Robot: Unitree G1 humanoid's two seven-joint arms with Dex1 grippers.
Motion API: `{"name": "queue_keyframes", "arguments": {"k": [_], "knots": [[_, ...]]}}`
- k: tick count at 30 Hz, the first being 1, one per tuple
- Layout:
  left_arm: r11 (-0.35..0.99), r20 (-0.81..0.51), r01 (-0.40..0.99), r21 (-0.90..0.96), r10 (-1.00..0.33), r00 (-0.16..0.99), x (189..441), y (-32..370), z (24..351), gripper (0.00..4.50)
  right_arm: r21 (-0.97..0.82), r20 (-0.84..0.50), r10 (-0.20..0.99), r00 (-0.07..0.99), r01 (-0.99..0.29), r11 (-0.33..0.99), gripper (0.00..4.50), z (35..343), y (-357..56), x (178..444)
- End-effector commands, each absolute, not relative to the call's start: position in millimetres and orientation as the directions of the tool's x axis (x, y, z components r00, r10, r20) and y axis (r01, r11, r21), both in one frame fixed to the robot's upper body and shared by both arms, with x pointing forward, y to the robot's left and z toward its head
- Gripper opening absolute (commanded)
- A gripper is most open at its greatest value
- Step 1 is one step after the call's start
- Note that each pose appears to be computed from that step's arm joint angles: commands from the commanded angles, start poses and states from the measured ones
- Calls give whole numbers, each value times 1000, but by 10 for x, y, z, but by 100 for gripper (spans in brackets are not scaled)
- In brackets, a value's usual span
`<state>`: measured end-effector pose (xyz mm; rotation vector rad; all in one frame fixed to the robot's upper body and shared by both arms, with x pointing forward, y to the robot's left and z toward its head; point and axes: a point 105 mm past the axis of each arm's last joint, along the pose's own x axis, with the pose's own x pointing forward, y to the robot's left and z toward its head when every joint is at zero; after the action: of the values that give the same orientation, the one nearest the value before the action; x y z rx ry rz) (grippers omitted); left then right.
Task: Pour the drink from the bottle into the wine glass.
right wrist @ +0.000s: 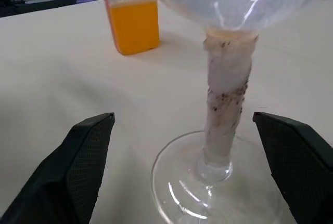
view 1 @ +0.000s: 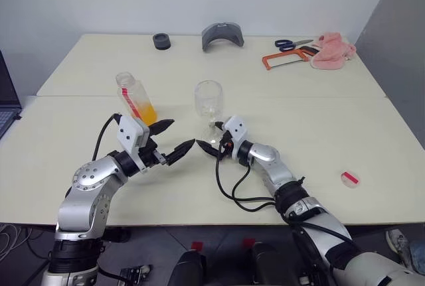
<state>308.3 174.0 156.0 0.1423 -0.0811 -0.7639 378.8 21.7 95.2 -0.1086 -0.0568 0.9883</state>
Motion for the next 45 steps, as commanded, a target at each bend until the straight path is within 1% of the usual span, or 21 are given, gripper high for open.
{"name": "queue_keyframes", "arguments": {"k": [1,5,9,12,14,17,20,23,27,32,38,45], "knots": [[720,78,670,184,-690,720,3046,1743,1719,450,-142,28,852,523,-842,521,448,1063,165,3752],[728,85,663,175,-682,726,3026,1720,1728,450,-156,0,861,508,-851,502,448,1037,45,3697],[752,93,639,162,-656,749,3083,1684,1811,450,-159,-42,875,481,-868,470,448,1007,-167,3558],[780,81,606,158,-622,779,3123,1711,1804,450,-177,-78,886,457,-881,439,448,1004,-285,3424],[815,73,558,155,-573,816,3150,1790,1758,450,-201,-102,905,413,-900,387,448,1046,-372,3257],[854,58,497,153,-510,858,3127,1923,1644,450,-216,-127,934,334,-928,303,448,1152,-450,2976],[910,46,370,187,-384,922,3064,2155,1473,450,-224,-129,941,313,-934,280,448,1262,-502,2812],[948,53,275,161,-286,957,3043,2369,1359,450,-233,-120,944,308,-933,274,448,1379,-520,2696],[968,64,217,127,-227,972,3090,2545,1292,450,-265,-106,940,323,-921,287,448,1490,-501,2653],[980,81,171,106,-180,980,3260,2746,1326,450,-292,-78,937,339,-907,304,448,1614,-434,2663],[971,53,223,88,-228,972,3454,2836,1318,450,-305,-61,943,329,-905,296,448,1714,-385,2638],[964,72,238,118,-248,966,3643,2908,1390,450,-314,-65,943,327,-903,292,448,1726,-363,2634]]}}
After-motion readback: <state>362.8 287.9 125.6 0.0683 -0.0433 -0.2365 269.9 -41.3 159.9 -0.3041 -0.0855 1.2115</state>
